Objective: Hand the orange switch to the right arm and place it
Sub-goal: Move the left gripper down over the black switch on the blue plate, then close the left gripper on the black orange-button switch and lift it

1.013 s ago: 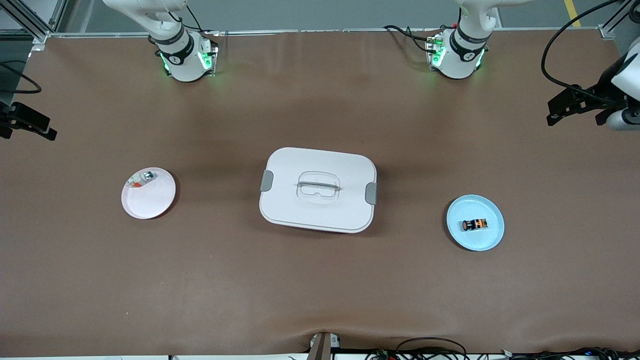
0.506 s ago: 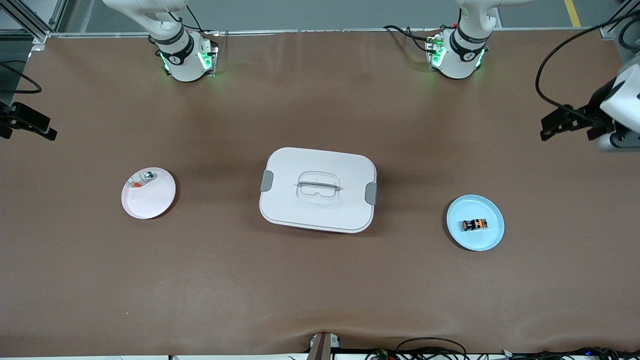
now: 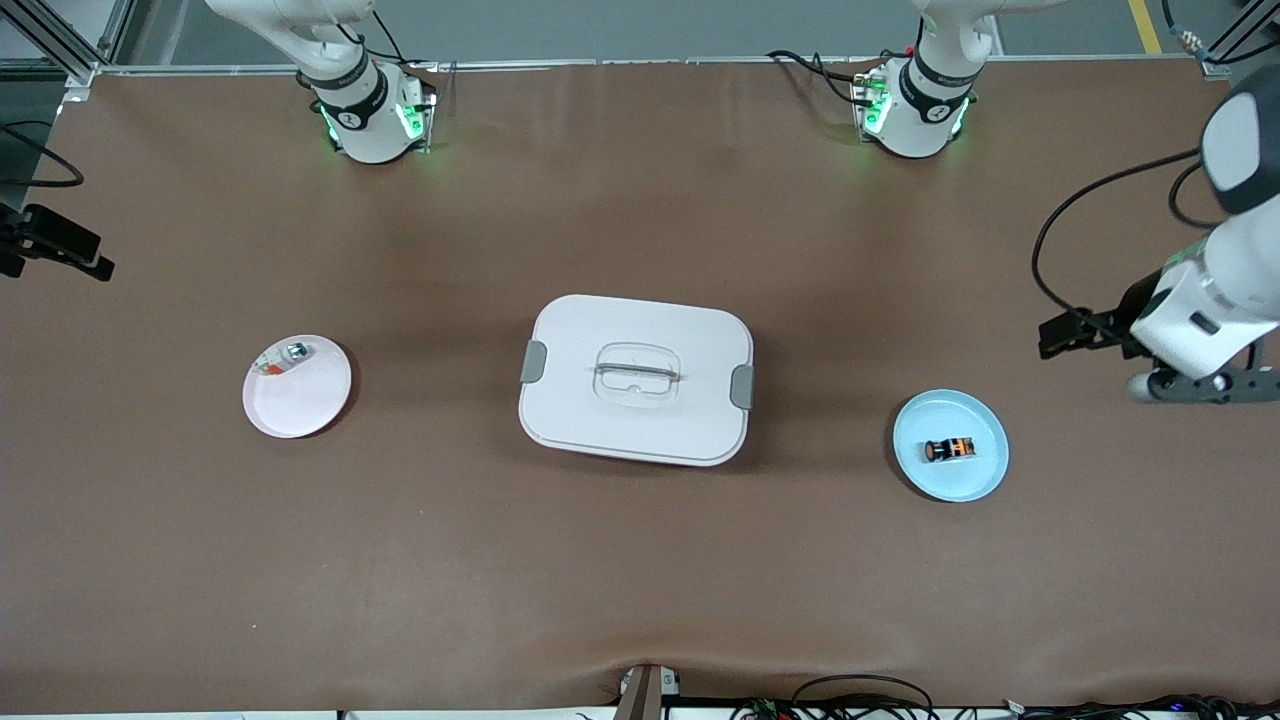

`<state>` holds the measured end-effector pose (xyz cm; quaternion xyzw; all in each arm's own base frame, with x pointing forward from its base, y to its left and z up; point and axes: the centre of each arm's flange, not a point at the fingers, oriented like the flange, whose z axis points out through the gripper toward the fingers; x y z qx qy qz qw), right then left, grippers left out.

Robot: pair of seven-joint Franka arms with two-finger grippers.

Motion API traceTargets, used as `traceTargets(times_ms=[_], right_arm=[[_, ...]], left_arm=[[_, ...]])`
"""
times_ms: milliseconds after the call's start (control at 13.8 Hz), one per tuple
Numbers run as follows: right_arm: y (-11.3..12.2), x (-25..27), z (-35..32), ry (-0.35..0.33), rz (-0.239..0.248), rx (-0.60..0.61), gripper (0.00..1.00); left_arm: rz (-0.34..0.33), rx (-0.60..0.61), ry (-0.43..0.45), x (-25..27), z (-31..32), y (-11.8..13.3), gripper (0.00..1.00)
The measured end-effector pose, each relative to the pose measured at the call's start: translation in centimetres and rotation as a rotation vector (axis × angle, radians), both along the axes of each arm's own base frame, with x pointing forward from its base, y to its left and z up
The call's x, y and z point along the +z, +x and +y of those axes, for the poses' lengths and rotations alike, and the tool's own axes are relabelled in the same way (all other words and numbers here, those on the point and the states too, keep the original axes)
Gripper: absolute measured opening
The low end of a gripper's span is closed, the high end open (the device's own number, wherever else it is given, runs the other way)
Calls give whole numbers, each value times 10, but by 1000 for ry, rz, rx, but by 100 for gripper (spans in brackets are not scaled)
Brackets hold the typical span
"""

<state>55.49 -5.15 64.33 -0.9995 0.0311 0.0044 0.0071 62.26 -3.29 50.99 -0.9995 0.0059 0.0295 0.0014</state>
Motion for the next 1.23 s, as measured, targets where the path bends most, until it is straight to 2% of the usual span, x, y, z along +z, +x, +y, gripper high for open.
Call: traceTargets(times_ms=[362, 579, 868, 1230], right_arm=[[0, 0, 0, 0, 0, 0, 100], [0, 0, -1, 0, -1, -1, 100], [0, 0, -1, 0, -1, -1, 100], [0, 0, -1, 0, -1, -2, 100]], left_arm=[[24, 11, -12, -68, -5, 26, 100], [-6, 13, -21, -112, -7, 36, 100], [-57, 52, -30, -178, -9, 28, 100], [-34, 113, -33, -229, -8, 24, 100]])
